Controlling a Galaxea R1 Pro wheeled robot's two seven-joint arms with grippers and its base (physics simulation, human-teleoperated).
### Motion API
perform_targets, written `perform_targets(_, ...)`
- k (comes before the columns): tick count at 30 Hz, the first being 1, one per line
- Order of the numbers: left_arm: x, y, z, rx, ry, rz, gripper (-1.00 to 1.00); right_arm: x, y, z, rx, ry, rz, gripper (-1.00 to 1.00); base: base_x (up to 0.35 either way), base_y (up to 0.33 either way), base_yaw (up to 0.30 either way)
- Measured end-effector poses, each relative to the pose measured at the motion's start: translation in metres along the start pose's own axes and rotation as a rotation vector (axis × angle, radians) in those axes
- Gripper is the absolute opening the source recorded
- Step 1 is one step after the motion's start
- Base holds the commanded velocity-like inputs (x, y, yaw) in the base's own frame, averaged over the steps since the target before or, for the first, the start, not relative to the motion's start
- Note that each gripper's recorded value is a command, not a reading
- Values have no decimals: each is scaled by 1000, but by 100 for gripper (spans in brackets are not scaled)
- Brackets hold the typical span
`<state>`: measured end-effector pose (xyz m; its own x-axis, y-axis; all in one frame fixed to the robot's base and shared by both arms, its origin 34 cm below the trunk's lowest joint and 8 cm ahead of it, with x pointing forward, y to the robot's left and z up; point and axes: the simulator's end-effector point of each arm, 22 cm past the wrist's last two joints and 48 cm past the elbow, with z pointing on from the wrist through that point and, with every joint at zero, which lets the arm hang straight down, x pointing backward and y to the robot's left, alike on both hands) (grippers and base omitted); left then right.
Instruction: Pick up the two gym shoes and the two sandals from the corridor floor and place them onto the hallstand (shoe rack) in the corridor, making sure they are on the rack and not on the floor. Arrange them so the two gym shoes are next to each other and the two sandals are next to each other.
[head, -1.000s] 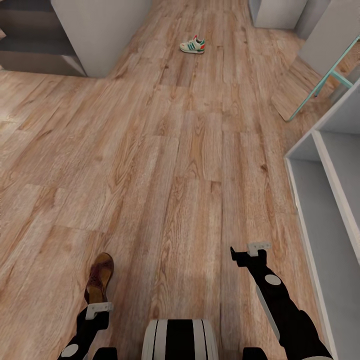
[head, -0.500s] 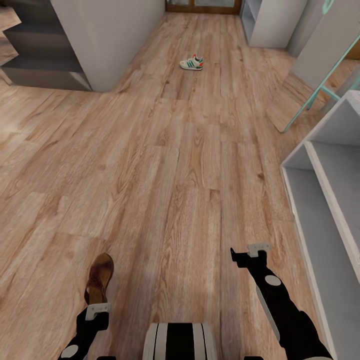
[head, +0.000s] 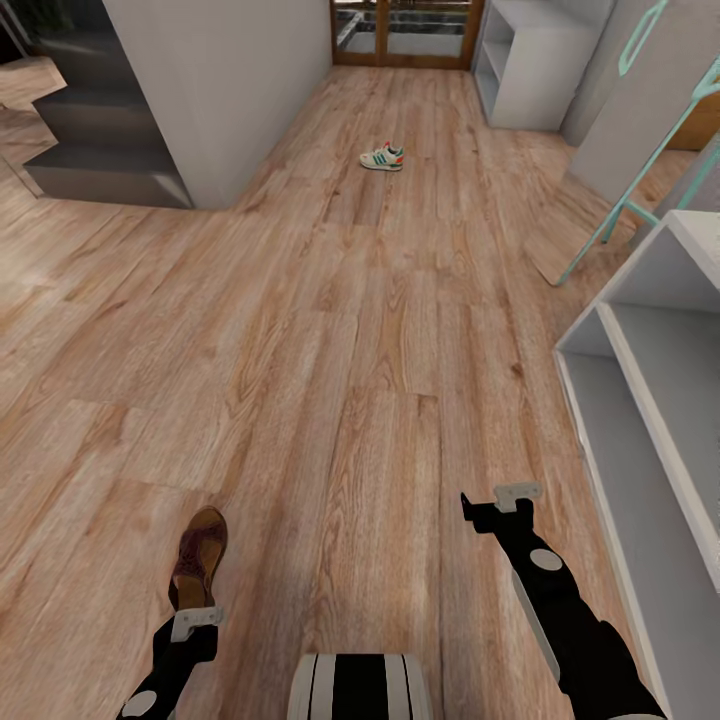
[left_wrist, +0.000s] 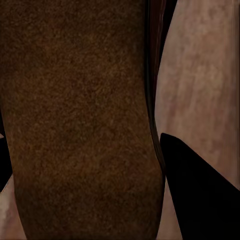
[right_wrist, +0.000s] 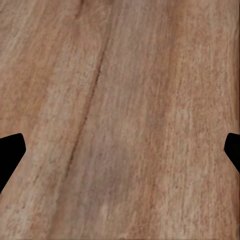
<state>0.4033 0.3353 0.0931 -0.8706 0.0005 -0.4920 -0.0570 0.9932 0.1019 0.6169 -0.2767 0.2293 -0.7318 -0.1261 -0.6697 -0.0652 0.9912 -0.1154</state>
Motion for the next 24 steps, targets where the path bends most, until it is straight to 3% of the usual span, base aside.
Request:
perform_targets(15, -39, 5, -9, -12, -77, -4, -100, -28, -17, -18, 27, -52, -26, 100, 0, 0, -36)
perform_targets(24, -63, 11, -17, -18, -126, -8, -100, 30, -10, -48, 10, -50, -46, 100, 0, 0, -75)
